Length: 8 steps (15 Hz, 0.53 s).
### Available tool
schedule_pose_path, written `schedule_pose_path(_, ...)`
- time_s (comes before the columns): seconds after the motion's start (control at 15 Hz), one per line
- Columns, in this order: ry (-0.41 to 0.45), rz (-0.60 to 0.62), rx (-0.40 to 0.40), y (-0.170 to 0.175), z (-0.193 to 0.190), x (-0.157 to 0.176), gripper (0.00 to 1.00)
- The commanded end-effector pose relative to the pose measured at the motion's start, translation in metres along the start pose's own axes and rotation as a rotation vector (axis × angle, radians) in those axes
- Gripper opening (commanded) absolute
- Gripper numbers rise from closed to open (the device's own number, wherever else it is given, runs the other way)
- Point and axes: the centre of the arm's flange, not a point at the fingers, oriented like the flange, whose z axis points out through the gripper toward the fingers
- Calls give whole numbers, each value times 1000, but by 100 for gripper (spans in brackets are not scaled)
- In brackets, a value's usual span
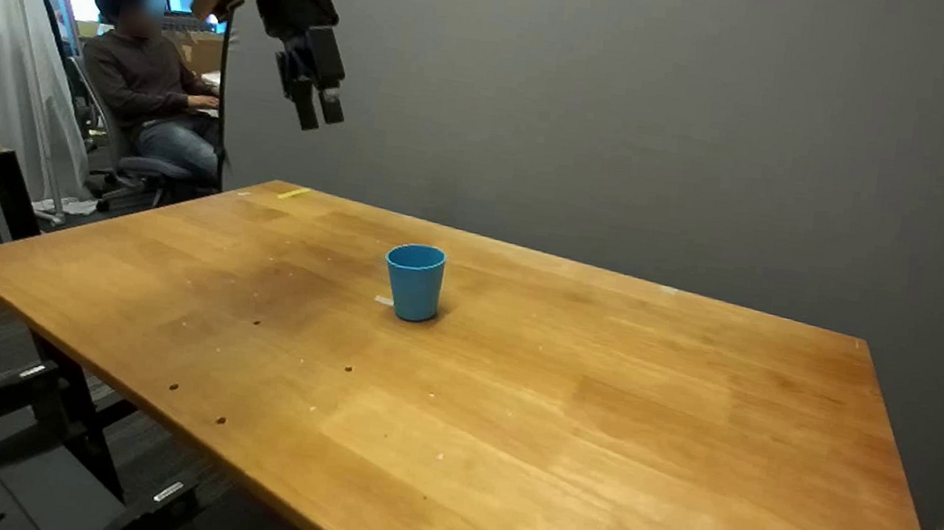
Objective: Put the yellow cube inside the blue cup
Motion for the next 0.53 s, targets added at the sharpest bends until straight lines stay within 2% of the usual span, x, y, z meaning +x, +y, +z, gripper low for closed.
schedule_pose_path(0.0,7,-172,105,6,-55,-15,100)
schedule_pose_path(0.2,-6,-316,191,-13,-81,-14,100)
schedule_pose_path(0.27,17,-237,149,-14,-63,-18,100)
schedule_pose_path(0.47,11,-251,152,-17,-62,-21,100)
